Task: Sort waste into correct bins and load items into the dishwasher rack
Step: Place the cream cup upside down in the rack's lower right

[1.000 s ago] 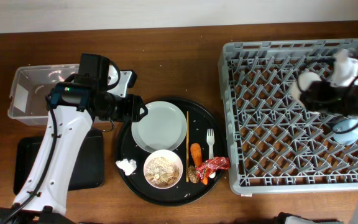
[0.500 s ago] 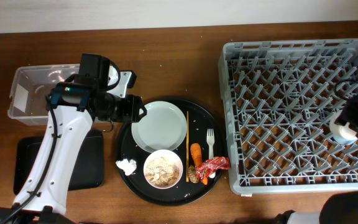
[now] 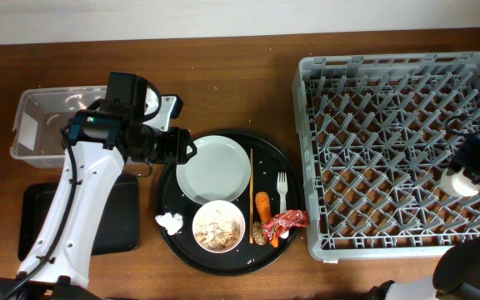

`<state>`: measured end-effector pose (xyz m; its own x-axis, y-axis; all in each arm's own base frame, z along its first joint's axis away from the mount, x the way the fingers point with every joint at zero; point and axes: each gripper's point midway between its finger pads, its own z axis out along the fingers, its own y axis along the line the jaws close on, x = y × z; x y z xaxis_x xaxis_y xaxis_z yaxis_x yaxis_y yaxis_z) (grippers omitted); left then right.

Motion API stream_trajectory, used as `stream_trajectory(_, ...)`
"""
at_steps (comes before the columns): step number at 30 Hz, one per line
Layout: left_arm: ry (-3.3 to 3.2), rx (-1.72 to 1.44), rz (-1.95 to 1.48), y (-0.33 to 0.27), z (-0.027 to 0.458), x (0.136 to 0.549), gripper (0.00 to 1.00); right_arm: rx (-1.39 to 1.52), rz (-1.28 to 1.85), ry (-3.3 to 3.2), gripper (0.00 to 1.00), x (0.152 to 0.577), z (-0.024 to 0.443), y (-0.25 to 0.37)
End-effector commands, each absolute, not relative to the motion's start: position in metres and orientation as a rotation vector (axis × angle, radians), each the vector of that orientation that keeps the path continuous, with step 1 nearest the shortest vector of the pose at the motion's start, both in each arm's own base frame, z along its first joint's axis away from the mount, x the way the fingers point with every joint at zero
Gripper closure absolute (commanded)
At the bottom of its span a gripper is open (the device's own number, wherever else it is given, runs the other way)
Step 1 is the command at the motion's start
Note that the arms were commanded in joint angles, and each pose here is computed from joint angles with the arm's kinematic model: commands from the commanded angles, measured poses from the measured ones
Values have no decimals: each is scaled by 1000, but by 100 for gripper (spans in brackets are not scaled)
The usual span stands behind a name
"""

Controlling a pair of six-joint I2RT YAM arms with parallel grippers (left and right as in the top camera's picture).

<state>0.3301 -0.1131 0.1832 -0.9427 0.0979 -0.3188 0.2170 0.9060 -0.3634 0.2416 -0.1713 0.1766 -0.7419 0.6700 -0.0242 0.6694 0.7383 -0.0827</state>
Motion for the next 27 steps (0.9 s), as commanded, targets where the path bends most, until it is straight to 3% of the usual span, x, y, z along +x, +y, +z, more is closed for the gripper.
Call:
stream_trajectory(1,2760,270,-559,-113,186,332,45,-1091,29,-2885,76,237,161,-158)
stream_trajectory(13,2760,271,-559,-113,186,332,45,-1068,19,-2827,75,225,124,-152)
stream_trajectory(15,2760,271,-559,-113,186,332,45,-1071,21,-2834,64,227,120,-153)
stream_trajectory(18,2760,271,-559,-113,186,332,45,-1078,22,-2851,24,231,119,-155)
stream_trajectory(19,2760,271,-559,-113,186,332,45,-1080,22,-2854,19,231,119,-155)
stream_trajectory(22,2760,271,-559,-113,186,332,45,-1084,20,-2861,13,233,119,-155)
stream_trajectory(27,2760,271,-559,-113,186,332,45,-1087,-28,-2866,12,236,119,-151)
